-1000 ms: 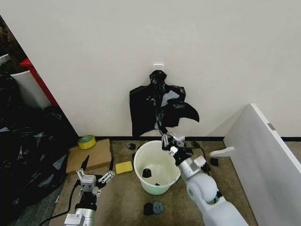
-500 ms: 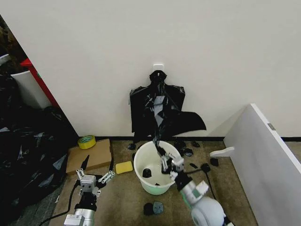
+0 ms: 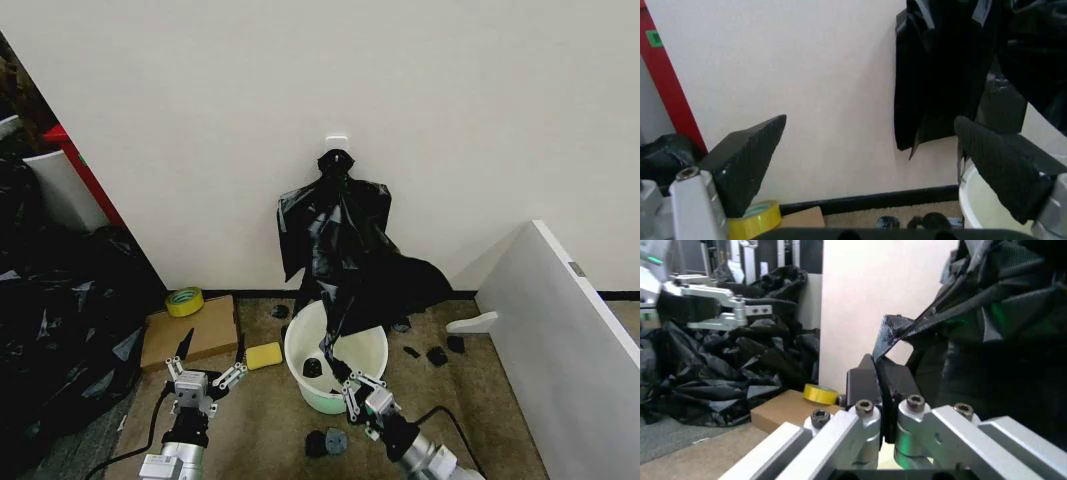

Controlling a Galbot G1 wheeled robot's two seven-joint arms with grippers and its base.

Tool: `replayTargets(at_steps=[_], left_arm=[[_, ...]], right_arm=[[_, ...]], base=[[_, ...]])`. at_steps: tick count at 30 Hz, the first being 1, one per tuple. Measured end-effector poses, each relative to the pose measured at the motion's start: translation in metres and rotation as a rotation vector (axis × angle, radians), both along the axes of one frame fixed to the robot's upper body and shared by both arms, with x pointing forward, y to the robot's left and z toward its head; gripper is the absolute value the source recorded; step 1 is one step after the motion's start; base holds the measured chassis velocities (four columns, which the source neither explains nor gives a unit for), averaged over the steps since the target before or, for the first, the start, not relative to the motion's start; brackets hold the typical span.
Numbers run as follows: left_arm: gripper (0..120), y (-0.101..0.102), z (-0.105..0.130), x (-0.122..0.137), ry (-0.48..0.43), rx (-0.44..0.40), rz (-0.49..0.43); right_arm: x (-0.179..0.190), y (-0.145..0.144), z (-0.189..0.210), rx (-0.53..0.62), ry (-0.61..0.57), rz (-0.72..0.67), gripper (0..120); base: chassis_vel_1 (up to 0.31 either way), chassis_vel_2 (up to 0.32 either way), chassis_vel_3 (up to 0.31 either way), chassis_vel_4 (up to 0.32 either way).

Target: Place the garbage bag over the trash bin.

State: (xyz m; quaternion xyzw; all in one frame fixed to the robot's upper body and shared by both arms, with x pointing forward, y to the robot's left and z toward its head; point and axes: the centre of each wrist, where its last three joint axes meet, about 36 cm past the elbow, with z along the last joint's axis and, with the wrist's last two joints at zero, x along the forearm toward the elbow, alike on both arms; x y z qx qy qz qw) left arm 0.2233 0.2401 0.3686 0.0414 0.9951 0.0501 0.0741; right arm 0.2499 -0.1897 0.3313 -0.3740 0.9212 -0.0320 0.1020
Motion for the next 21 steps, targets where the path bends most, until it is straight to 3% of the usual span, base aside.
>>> replayTargets(at_steps=[14, 21], left_arm=[[99, 0.0, 0.0, -0.001, -0.007, 0.002, -0.003], [99, -0.001, -0.001, -0.002, -0.007, 0.004, -0.002]], right_arm=[[-0.01, -0.016, -0.01, -0.054, -0.054, 0.113, 0], [-0.008, -0.013, -0.01, -0.054, -0.062, 0.094, 0]], base=[[0.0, 0.0, 0.0, 0.0], [0.0, 0.0, 0.0, 0.0]])
